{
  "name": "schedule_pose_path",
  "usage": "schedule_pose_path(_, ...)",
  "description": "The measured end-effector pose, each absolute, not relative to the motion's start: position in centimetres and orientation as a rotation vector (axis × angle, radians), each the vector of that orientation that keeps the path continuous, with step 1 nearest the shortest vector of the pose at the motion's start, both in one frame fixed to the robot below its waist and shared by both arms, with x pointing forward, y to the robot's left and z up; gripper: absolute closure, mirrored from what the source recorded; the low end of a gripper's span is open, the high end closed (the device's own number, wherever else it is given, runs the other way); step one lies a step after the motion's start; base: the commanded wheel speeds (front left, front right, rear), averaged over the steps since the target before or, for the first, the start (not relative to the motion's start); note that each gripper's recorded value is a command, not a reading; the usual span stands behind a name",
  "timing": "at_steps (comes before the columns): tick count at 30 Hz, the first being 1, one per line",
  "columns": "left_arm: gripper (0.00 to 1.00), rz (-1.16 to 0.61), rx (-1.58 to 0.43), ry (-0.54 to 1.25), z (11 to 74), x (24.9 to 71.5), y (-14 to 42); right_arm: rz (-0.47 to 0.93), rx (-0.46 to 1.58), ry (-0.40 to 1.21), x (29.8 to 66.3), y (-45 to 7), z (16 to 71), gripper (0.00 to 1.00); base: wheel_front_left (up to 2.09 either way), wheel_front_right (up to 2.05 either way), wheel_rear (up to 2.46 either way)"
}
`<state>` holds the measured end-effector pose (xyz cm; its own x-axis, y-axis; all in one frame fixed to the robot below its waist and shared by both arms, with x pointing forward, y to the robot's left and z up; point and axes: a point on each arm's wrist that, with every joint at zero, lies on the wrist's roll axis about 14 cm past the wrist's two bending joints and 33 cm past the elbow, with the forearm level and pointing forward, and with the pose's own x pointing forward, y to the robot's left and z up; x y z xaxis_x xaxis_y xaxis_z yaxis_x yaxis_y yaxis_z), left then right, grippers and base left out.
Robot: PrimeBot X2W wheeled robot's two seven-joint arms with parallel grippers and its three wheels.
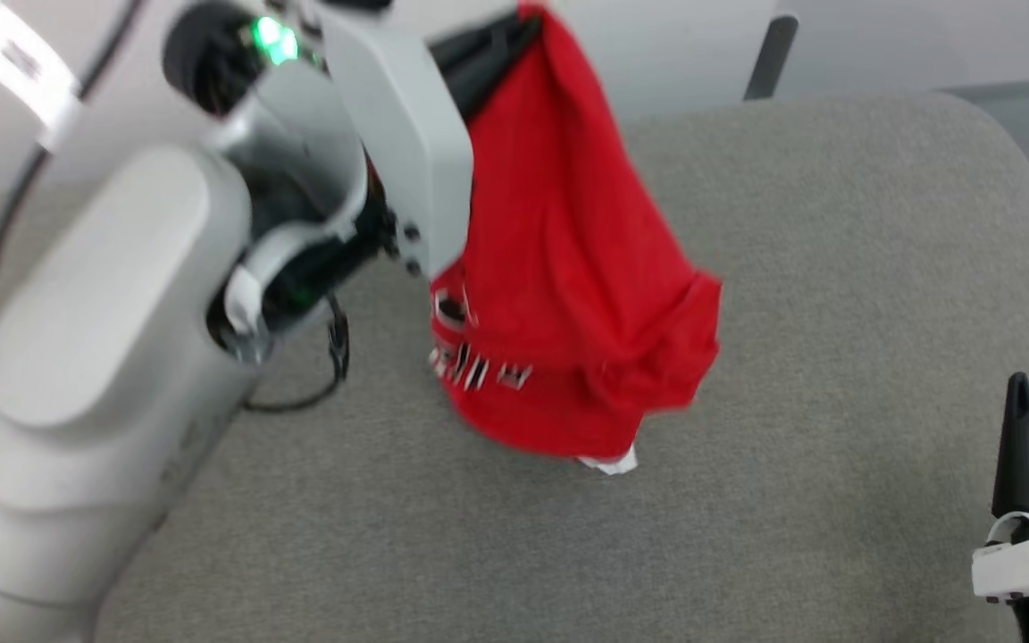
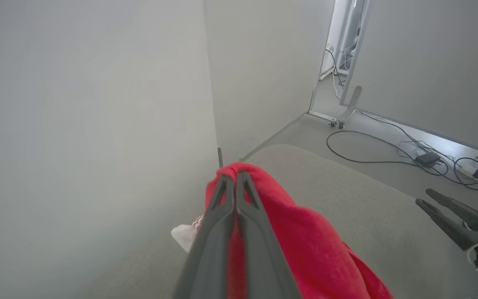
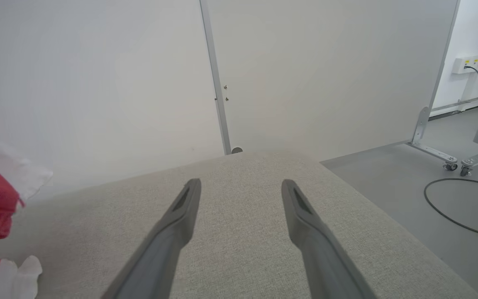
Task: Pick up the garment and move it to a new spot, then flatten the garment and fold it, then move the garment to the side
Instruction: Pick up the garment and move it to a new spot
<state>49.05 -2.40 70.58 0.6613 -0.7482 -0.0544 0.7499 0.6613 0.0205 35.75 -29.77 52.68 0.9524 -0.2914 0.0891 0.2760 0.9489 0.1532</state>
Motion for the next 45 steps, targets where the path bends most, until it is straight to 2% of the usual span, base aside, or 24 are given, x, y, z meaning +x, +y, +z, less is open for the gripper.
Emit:
schedule_pose_path(8,1.00,-0.871,0.010,0.259,61.8,48.7,-2.5,-0.314,0.151,-0.061,35.9,-30.2,50.3,0.00,0.00,0.00,0.00)
schedule_pose_path(17,1.00,-0.819,0.005,0.490,53.6,47.4,-0.2,-0.267,0.160,-0.045,37.3,-28.7,49.7,0.00,0.00,0.00,0.00)
schedule_pose_path(27,1.00,-0.783,-0.003,0.630,48.1,45.7,1.3,-0.219,0.158,-0.040,38.1,-27.3,49.9,0.00,0.00,0.00,0.00)
schedule_pose_path(28,0.95,-0.778,-0.003,0.634,48.0,45.7,1.4,-0.215,0.158,-0.044,38.1,-27.1,50.1,0.00,0.00,0.00,0.00)
schedule_pose_path(32,0.51,-0.780,-0.021,0.607,48.7,45.4,1.4,-0.194,0.152,-0.056,38.2,-26.6,50.8,0.00,0.00,0.00,0.00)
schedule_pose_path(33,0.05,-0.785,-0.022,0.596,49.0,45.3,1.4,-0.188,0.146,-0.057,38.2,-26.4,51.0,0.00,0.00,0.00,0.00)
schedule_pose_path(34,0.00,-0.785,-0.022,0.583,49.4,45.2,1.5,-0.183,0.143,-0.060,38.1,-26.3,51.2,0.00,0.00,0.00,0.00)
schedule_pose_path(45,0.00,-0.695,-0.071,0.357,55.1,44.4,4.8,-0.068,0.110,-0.117,37.5,-22.7,54.2,0.00,0.00,0.00,0.00)
